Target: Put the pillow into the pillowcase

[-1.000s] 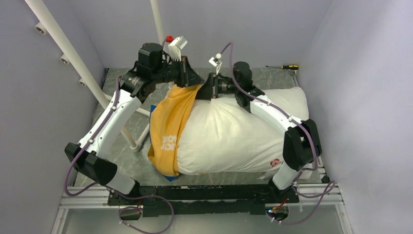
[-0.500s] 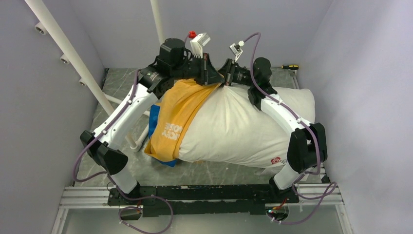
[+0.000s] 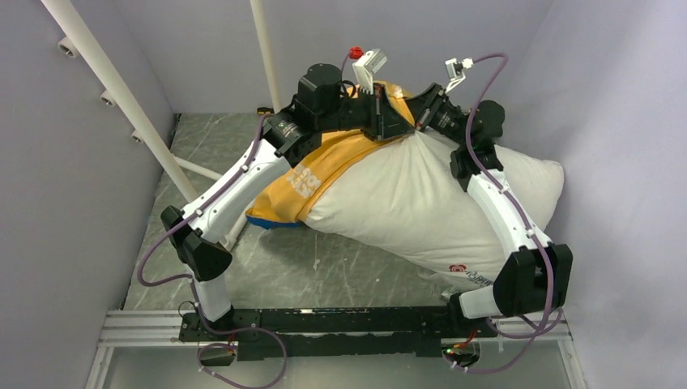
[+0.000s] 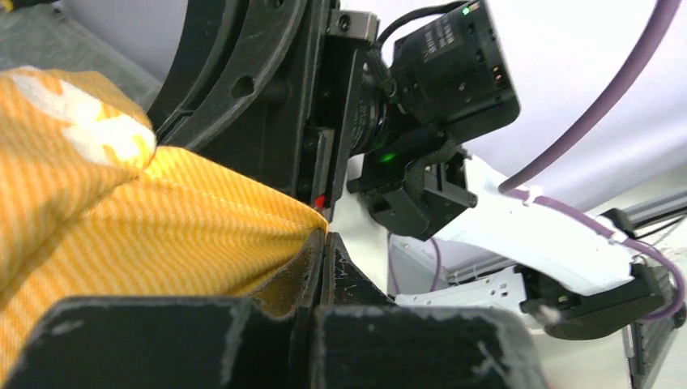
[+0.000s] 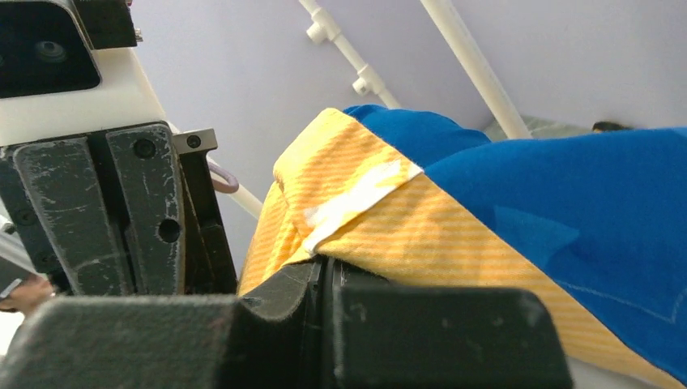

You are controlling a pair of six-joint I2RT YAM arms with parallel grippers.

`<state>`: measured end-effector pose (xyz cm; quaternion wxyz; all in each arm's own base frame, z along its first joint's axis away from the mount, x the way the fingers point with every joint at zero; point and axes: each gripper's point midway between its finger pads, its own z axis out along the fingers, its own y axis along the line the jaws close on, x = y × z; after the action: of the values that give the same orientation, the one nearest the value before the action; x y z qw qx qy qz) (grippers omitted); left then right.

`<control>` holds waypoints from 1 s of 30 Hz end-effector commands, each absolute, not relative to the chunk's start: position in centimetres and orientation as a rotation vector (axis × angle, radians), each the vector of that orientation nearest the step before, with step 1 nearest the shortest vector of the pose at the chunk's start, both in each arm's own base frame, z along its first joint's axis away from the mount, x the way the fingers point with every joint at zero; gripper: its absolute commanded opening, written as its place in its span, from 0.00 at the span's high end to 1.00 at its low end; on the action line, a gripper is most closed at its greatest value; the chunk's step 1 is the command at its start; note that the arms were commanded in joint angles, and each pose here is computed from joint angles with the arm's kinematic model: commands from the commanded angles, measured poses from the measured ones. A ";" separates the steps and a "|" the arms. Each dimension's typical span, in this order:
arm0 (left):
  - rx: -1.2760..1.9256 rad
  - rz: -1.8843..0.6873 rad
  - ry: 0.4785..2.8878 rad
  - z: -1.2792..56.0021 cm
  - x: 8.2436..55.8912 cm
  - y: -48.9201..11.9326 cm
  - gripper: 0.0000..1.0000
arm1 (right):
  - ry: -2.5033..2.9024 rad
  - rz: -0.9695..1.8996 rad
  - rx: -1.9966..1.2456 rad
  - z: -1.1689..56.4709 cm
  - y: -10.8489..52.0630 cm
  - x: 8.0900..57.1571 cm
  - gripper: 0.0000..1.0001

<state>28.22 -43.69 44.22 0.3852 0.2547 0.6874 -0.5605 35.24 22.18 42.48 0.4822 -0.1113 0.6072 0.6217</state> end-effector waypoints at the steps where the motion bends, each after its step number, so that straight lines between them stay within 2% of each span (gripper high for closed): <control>1: 0.791 -1.662 1.620 47.5 21.9 -47.0 1.00 | 1.263 1.365 -0.236 48.0 20.5 35.1 1.00; 13: 0.812 -1.890 1.669 44.6 19.1 -50.1 1.00 | 1.450 1.462 -0.058 38.0 21.6 42.3 1.00; 17: 0.720 -1.879 1.779 40.9 20.1 -50.7 1.00 | 1.515 1.465 0.000 34.6 21.4 44.4 1.00; 20: 0.677 -1.778 1.901 38.4 20.5 -51.1 1.00 | 1.563 1.402 0.060 32.6 20.5 46.4 1.00; 22: 0.720 -1.740 1.910 37.4 19.4 -52.1 1.00 | 1.596 1.376 0.105 31.4 20.1 48.0 1.00; 26: 0.806 -1.886 1.863 37.3 17.7 -53.2 1.00 | 1.596 1.418 0.138 30.5 20.2 49.8 1.00; 30: 0.746 -1.756 1.990 32.5 19.8 -52.3 1.00 | 1.718 1.404 0.172 27.6 20.3 50.3 1.00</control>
<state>32.78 -49.07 33.63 0.3524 0.1356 0.7410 -0.5553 46.51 21.63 28.63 0.4098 0.0097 0.6802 0.6076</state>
